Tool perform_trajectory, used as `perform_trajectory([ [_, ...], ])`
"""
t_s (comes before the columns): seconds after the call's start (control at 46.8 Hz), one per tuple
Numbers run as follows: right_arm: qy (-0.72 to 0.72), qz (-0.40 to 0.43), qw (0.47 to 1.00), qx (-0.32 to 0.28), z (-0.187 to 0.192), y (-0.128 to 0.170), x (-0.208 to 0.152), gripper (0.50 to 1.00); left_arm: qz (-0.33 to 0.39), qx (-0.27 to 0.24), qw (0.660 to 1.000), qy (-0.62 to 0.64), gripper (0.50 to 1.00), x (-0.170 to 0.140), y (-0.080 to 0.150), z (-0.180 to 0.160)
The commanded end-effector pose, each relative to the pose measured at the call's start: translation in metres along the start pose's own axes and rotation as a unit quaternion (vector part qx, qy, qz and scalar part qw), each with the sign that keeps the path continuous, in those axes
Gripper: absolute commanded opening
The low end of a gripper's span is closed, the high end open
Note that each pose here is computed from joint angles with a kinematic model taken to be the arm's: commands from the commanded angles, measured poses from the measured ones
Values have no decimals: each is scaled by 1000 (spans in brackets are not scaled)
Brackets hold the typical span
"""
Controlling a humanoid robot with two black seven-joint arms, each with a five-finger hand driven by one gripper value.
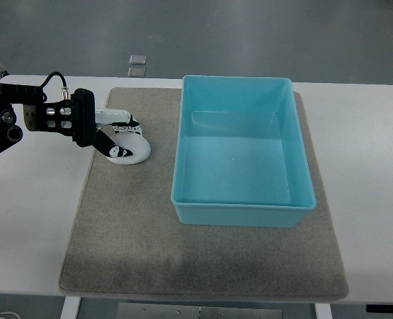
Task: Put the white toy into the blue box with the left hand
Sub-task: 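Lift the rabbit toy with the left hand, away from the mat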
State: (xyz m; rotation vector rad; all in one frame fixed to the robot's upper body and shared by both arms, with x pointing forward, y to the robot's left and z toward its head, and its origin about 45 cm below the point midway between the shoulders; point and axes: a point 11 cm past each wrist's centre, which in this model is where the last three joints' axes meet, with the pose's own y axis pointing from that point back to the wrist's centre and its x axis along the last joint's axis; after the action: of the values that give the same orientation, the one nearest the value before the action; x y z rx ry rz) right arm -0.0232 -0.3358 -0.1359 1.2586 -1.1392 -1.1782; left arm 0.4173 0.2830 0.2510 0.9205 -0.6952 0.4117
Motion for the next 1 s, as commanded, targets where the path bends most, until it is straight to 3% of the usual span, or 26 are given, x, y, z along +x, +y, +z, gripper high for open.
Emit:
perform_trajectory([
  [0.0, 0, 0, 1000, 0, 0, 0, 0, 936, 1, 1, 1000, 0, 500, 1, 1, -1],
  [0.342, 0, 0, 1000, 0, 0, 0, 0, 936, 28, 4, 999, -20, 500, 30, 12, 5],
  [0.982, 0, 0, 1000, 0, 0, 0, 0, 936, 136, -10, 987, -84, 500, 121, 51, 44],
])
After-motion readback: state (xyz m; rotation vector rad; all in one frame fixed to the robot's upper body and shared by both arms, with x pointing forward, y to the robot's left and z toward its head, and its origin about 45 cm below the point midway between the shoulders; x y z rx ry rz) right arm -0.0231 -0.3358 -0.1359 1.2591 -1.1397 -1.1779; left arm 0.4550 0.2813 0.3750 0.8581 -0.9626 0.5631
